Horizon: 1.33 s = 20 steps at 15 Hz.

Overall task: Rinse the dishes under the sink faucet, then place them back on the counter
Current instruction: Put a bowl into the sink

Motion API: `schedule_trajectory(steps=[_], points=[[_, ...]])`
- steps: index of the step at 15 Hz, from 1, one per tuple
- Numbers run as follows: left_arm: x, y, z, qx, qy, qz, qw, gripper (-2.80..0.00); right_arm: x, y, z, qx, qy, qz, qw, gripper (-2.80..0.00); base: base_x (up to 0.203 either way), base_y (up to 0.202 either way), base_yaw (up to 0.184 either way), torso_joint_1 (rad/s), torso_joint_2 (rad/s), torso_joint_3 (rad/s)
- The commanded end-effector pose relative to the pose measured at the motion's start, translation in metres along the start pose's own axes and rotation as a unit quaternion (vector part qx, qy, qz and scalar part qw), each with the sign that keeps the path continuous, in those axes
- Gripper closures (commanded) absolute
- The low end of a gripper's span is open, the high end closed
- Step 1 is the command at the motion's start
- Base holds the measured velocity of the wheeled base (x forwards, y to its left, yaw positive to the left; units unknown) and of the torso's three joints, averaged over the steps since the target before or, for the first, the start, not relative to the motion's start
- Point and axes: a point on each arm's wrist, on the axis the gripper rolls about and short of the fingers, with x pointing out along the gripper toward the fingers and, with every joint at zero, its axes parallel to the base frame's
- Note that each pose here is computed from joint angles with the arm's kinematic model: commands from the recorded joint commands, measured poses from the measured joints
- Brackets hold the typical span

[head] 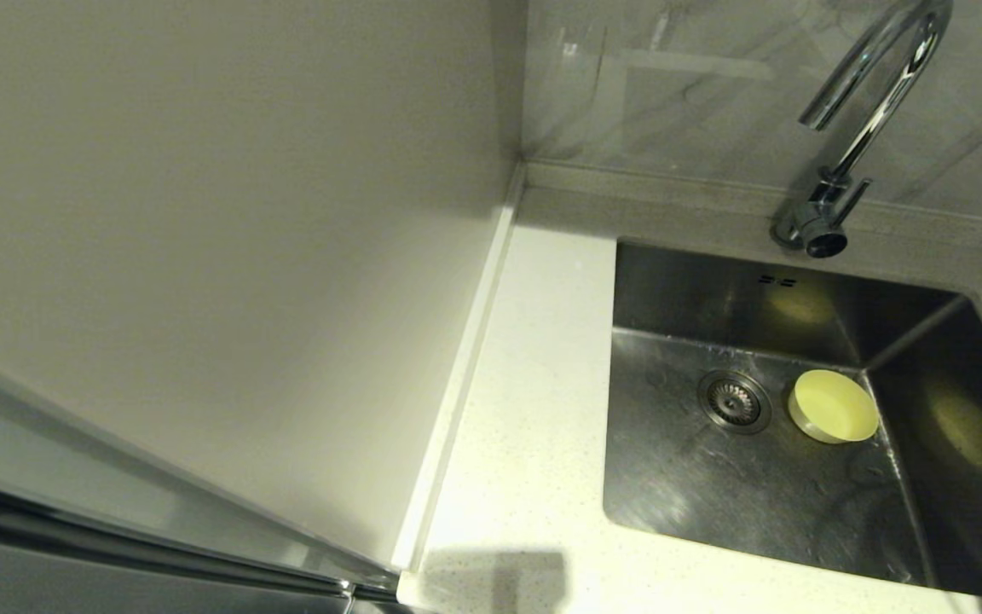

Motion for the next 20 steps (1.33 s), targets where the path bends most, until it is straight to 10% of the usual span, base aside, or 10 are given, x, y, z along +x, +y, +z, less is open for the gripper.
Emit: schedule_trajectory(steps=[1,2,3,14,20], points=[[0.000,0.000,-0.001,0.000,0.001,0.000,1.0000,0.00,0.007,-0.001,-0.002,0.000,0.012,0.001,1.000,-2.80,0.000,0.000,0.000,0.000,0.00,0.000],[0.000,0.000,-0.001,0.000,0.001,0.000,1.0000,0.00,0.008,-0.001,-0.003,-0.002,0.014,0.001,1.000,-2.80,0.000,0.000,0.000,0.000,0.00,0.000],[0.000,0.000,-0.001,0.000,0.001,-0.001,1.0000,0.00,0.009,-0.001,-0.004,-0.006,0.016,0.001,1.000,0.00,0.000,0.000,0.000,0.000,0.00,0.000],[0.000,0.000,-0.001,0.000,0.001,0.000,1.0000,0.00,0.004,0.004,-0.005,-0.015,0.011,0.012,1.000,0.00,0.000,0.000,0.000,0.000,0.00,0.000],[0.000,0.000,-0.001,0.000,0.001,0.000,1.0000,0.00,-0.034,0.063,-0.007,-0.072,-0.036,0.103,0.991,0.00,0.000,0.000,0.000,0.000,0.00,0.000]])
